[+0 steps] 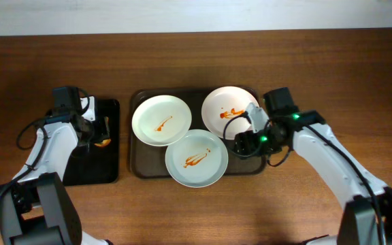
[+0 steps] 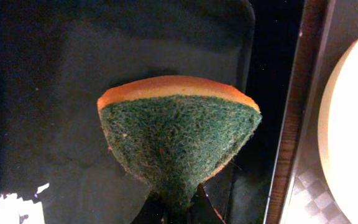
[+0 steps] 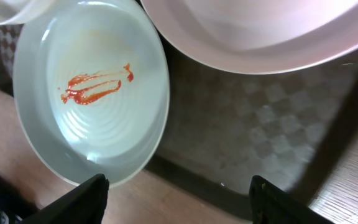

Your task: Clean dirty plates on tray and stack at the side

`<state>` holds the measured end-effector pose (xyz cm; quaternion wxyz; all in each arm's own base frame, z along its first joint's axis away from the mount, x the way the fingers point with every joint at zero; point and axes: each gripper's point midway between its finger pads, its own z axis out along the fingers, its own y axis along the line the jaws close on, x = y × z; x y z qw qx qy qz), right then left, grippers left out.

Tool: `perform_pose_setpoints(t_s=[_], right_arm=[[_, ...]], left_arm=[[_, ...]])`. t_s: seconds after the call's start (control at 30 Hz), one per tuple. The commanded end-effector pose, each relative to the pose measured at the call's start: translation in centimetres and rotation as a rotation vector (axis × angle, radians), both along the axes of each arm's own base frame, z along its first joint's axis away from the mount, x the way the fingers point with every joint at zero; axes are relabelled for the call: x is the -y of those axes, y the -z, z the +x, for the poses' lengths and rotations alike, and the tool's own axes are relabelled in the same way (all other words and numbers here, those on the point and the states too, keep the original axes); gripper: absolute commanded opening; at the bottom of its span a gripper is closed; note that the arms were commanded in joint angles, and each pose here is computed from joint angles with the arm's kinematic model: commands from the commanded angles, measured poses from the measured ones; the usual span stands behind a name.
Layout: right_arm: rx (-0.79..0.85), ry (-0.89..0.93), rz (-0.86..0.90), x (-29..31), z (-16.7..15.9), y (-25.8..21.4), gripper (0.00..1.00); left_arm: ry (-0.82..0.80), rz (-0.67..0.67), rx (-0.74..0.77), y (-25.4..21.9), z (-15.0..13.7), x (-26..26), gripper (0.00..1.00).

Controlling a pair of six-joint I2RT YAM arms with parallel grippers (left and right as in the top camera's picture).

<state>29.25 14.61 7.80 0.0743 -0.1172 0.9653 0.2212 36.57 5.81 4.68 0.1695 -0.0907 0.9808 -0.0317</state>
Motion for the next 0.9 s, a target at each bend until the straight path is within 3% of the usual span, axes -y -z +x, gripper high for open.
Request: perform_pose_setpoints(t_s=[0.0, 0.57, 0.87], right_arm=[[-0.041, 0.025, -0.006, -0.8, 0.1, 1.2, 0.71], [0.071, 0.061, 0.041, -2.0, 3.3, -0.4, 0.7], [0.193, 0.032, 0.078, -4.6, 7.6, -7.9, 0.73]], left_arm=[[0.046, 0.001, 0.037, -1.1, 0.6, 0.3, 0.0], [0.046, 0.002, 0.04, -1.2, 0.7, 0.3, 0.0], [0.155, 0.066, 0.088, -3.0, 2.7, 2.5, 0.0]])
